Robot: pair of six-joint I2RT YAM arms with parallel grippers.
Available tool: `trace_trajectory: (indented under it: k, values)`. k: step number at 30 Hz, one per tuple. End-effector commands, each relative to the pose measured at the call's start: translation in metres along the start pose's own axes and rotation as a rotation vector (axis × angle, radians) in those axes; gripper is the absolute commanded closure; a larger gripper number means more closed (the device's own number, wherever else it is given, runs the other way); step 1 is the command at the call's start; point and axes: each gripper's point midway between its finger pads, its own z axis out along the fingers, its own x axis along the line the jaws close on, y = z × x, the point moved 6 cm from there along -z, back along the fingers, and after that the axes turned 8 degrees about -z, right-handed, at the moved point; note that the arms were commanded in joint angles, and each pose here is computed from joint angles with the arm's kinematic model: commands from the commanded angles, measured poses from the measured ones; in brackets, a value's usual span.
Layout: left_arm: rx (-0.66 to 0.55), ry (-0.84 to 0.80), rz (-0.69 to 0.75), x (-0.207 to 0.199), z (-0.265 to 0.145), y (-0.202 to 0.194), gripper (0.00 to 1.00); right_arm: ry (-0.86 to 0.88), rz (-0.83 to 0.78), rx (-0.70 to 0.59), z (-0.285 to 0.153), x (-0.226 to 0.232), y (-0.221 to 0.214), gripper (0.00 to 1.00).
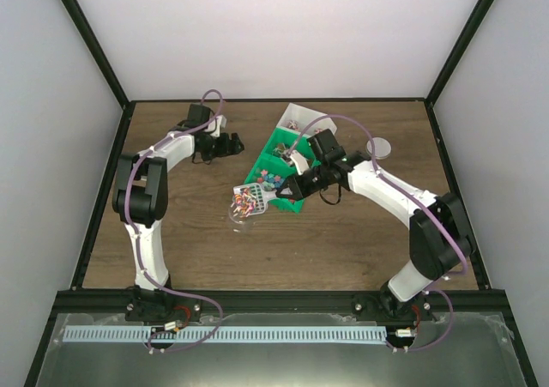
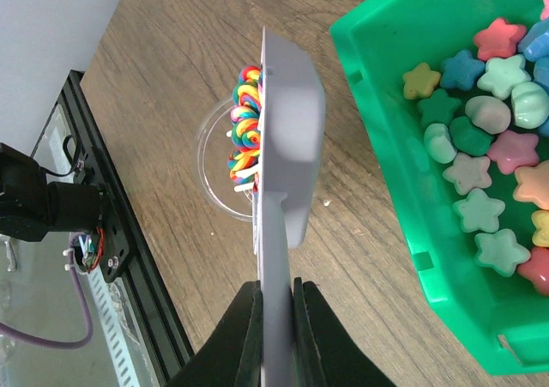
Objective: Pack the candies
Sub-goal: Place the fake candies in the packing bottle.
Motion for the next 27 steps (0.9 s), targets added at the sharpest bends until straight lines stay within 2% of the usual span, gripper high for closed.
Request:
trace_trajectory:
  k: [1, 15, 27]
  values:
    - [-0.003, -0.018, -0.004, 0.0018, 0.0006, -0.0005, 0.04, -0.011, -0.022, 0.009, -0.007, 0.0103, 0.0017, 0.99]
    - [0.01, -0.021, -0.01, 0.0038, 0.0025, -0.0038, 0.04, 0.067, 0.01, -0.017, -0.0052, 0.0176, 0.0029, 0.99]
    - [0.013, -0.021, -0.012, 0.0056, 0.0039, -0.0034, 0.04, 0.058, 0.0, -0.012, -0.0086, 0.0194, 0.0014, 0.99]
